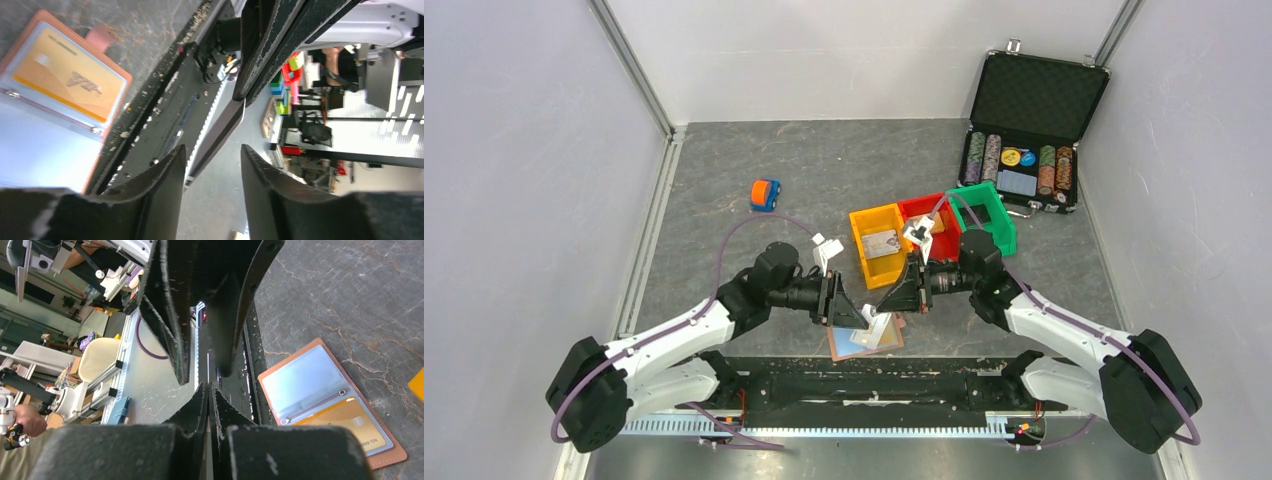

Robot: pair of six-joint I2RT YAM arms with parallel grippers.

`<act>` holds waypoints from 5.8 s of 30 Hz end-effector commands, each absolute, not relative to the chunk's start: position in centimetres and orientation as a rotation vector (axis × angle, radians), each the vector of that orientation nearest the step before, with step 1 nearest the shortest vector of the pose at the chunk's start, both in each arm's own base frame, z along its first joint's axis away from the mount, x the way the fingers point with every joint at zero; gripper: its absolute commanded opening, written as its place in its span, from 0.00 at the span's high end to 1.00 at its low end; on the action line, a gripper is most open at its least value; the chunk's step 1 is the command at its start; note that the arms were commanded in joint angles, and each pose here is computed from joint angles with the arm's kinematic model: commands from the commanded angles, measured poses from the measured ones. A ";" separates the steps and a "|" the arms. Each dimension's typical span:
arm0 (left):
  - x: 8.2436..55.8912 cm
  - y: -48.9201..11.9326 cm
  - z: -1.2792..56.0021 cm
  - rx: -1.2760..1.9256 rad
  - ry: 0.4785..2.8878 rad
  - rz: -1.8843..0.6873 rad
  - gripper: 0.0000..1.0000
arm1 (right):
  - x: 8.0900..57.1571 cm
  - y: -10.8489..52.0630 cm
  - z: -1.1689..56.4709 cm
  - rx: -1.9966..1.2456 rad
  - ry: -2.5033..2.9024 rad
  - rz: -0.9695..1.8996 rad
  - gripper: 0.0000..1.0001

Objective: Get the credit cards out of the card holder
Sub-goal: Place the credit card in the storage box, then remove the credit card from the card holder.

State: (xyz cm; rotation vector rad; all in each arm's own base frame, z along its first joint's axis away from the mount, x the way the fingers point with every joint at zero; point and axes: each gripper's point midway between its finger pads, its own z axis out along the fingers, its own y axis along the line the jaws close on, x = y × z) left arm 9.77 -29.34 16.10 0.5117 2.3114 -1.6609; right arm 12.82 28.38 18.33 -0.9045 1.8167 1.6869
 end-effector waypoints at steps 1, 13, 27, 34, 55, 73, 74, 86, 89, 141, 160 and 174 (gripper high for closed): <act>11.8 -28.8 17.1 0.536 2.271 -1.476 0.37 | 14.3 28.3 19.2 -0.827 1.792 1.628 1.00; 17.9 -21.7 20.1 0.323 2.179 -0.812 0.00 | 21.8 25.6 18.7 -0.464 1.909 1.426 1.00; 18.1 -17.5 21.6 0.315 2.109 -0.613 0.00 | 32.2 21.9 17.2 0.093 1.919 1.092 1.00; 17.9 -17.7 21.7 0.325 2.104 -0.634 0.00 | 34.4 22.0 15.8 0.218 1.904 1.077 1.00; 17.7 -18.1 21.9 0.339 2.090 -0.665 0.00 | 36.0 24.8 12.2 0.278 1.948 0.991 1.00; 17.7 -18.1 21.8 0.337 2.095 -0.666 0.00 | 36.0 25.2 10.2 0.295 2.003 0.987 1.00; 17.7 -18.1 21.8 0.338 2.095 -0.667 0.00 | 36.0 25.3 10.1 0.297 2.002 0.988 1.00; 17.7 -18.1 21.9 0.333 2.092 -0.666 0.00 | 35.9 25.7 9.6 0.284 2.019 0.977 1.00; 17.7 -18.1 21.8 0.334 2.094 -0.665 0.00 | 35.9 25.6 9.6 0.288 2.025 0.963 0.92; 13.8 -25.8 12.2 0.214 2.382 -1.203 0.25 | 17.0 27.1 11.3 -0.300 2.168 1.022 0.78; 13.9 -27.5 9.6 0.039 2.367 -1.353 0.19 | 16.5 25.9 5.9 -0.305 2.273 0.811 0.70; 14.1 -28.3 8.3 -0.036 2.381 -1.405 0.23 | 15.0 26.0 2.7 -0.334 2.338 0.860 0.73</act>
